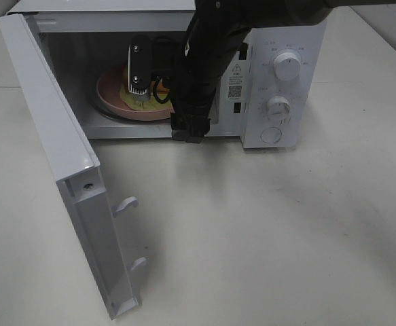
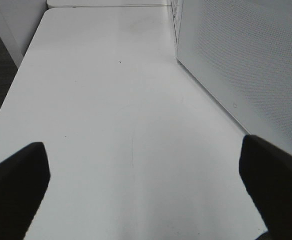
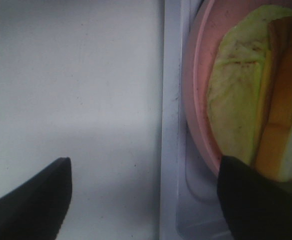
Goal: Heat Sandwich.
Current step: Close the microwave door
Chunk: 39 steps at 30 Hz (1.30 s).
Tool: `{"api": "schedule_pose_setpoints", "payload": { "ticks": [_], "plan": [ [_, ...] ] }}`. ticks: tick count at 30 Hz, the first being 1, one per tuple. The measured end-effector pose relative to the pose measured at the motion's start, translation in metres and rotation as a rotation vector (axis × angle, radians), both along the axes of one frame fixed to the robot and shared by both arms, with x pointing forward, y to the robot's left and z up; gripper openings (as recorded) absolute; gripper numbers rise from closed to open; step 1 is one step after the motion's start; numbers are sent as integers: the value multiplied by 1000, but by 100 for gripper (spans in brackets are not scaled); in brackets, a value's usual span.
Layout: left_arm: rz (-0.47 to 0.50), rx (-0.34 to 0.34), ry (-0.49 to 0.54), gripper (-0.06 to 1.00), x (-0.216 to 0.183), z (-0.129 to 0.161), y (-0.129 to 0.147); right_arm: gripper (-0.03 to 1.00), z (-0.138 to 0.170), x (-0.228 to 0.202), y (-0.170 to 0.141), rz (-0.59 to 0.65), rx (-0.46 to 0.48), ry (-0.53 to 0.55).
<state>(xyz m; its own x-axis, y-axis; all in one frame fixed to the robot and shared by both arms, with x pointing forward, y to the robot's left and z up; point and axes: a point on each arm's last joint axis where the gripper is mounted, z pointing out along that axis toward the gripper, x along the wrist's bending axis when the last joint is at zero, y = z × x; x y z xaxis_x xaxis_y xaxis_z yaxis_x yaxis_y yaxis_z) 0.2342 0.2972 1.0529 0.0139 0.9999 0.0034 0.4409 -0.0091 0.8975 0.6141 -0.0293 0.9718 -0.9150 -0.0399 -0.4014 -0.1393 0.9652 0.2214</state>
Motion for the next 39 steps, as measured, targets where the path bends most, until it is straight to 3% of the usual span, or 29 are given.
{"api": "schedule_pose_setpoints", "payload": {
  "ticks": [9, 18, 39],
  "plan": [
    [0, 0, 0, 97, 0, 0, 0, 77, 10, -31, -22, 0, 5, -6],
    [0, 0, 0, 97, 0, 0, 0, 77, 20, -66, -47, -80, 32, 27],
    [0, 0, 0, 97, 0, 0, 0, 77, 56, -157, -113, -504, 254, 120]
  ]
}}
